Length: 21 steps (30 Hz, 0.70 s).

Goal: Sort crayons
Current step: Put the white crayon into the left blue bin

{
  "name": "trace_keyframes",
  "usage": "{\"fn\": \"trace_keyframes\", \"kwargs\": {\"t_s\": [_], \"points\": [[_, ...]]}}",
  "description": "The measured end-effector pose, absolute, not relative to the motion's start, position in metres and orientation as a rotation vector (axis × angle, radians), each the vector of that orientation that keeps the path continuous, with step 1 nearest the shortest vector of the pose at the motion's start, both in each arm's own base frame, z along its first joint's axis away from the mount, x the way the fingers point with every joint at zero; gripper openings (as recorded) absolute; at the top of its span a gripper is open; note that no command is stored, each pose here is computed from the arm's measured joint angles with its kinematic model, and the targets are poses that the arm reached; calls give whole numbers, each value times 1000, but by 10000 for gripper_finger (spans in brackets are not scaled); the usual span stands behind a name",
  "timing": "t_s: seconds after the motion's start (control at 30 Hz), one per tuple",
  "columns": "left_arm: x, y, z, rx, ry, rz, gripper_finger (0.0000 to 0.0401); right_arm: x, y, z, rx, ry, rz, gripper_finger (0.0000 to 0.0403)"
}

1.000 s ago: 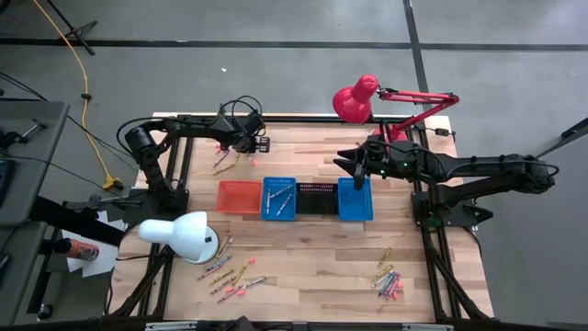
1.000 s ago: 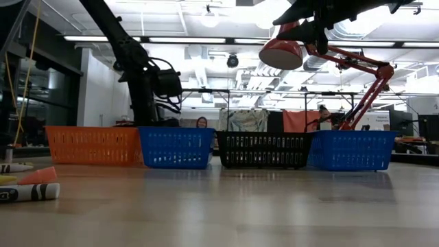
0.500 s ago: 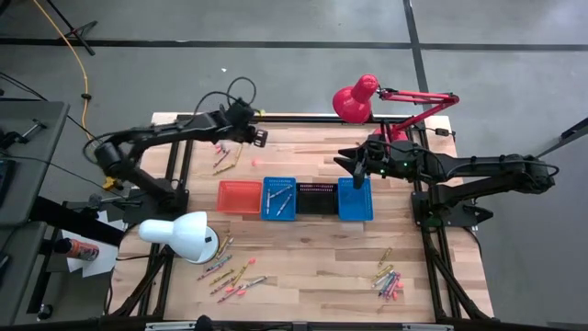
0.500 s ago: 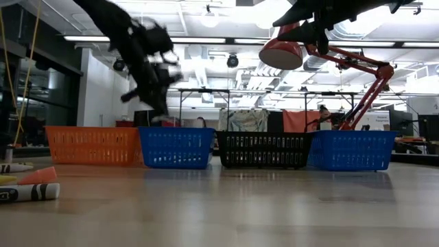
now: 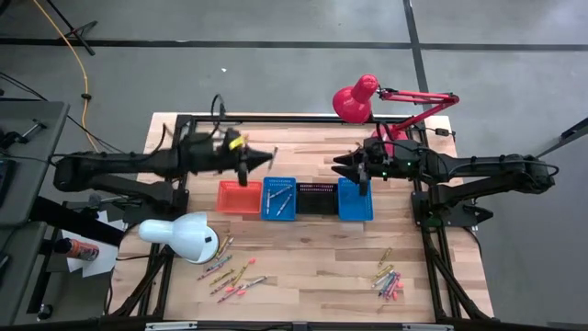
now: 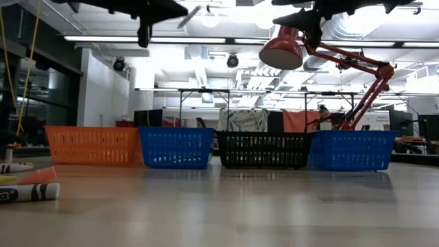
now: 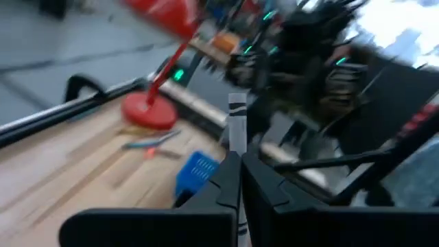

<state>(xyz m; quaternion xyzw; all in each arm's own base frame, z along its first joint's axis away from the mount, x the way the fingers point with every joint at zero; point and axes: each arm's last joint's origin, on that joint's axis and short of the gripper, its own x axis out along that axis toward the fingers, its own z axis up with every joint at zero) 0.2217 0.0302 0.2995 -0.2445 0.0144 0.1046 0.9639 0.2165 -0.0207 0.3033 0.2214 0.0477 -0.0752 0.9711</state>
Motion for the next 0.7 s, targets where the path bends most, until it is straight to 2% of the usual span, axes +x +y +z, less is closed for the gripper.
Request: {"fn": "trace_keyframes", "kwargs": {"t_s": [0.17,0.7], "points": [[220,18,295,-491,-56,226,2,217,-21,304,432,91,-150,165],[220,17,295,-469,-55,211,0,217,-21,304,448,90,-152,165]]}}
